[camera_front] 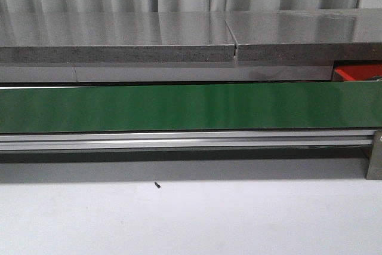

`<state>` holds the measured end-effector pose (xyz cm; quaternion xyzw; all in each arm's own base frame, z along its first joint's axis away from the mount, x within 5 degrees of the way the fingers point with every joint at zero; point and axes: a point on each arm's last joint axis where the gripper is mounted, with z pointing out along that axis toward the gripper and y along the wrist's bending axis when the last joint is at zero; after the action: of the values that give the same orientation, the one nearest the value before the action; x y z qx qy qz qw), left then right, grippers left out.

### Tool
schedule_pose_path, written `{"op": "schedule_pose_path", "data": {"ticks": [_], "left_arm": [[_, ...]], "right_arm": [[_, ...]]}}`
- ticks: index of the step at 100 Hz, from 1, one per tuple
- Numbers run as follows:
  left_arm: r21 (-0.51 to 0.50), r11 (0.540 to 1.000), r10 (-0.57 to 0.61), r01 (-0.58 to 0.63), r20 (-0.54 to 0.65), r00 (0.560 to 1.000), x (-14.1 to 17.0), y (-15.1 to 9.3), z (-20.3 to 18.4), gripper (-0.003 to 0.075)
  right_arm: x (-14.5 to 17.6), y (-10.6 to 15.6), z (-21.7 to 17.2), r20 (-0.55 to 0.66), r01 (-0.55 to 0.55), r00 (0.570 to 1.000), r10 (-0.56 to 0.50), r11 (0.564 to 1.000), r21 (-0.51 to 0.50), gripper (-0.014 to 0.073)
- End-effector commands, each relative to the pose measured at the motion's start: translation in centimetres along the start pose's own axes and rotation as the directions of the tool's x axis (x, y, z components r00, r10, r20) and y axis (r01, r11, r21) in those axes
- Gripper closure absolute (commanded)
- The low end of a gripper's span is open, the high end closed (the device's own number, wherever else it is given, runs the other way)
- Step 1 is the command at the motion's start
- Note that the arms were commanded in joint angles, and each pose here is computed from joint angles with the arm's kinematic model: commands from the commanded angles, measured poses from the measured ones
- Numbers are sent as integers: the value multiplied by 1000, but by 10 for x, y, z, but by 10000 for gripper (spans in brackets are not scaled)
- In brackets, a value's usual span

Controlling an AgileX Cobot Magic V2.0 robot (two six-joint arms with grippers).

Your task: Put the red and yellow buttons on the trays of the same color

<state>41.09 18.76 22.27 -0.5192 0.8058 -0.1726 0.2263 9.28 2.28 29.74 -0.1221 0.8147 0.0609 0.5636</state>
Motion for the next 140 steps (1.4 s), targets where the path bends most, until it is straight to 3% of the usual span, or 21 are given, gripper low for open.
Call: {"op": "schedule_pose_path", "data": {"ticks": [1, 32, 45, 78, 105, 140], "left_arm": [[106, 993, 49, -60, 105, 993, -6, -29, -48, 506], [120, 950, 278, -289, 101, 955, 1, -50, -100, 512], [105, 918, 377, -382, 67, 924, 12, -48, -116, 512], [109, 868, 470, -484, 137, 872, 55, -30, -161, 512], [113, 845, 523, -523, 32, 852, 92, -21, -137, 512], [108, 835, 550, -539, -144, 823, 105, -22, -89, 507]], "right_arm": [[-13, -2, -4, 91, 3, 996, -4, 1000, 18, 710], [-13, -2, -4, 91, 3, 996, -4, 1000, 18, 710], [-13, -2, -4, 91, 3, 996, -4, 1000, 18, 710], [-13, -2, -4, 91, 3, 996, -4, 1000, 18, 710], [-13, -2, -4, 91, 3, 996, -4, 1000, 18, 710], [-14, -2, -4, 95, 3, 995, -4, 1000, 20, 710]]}}
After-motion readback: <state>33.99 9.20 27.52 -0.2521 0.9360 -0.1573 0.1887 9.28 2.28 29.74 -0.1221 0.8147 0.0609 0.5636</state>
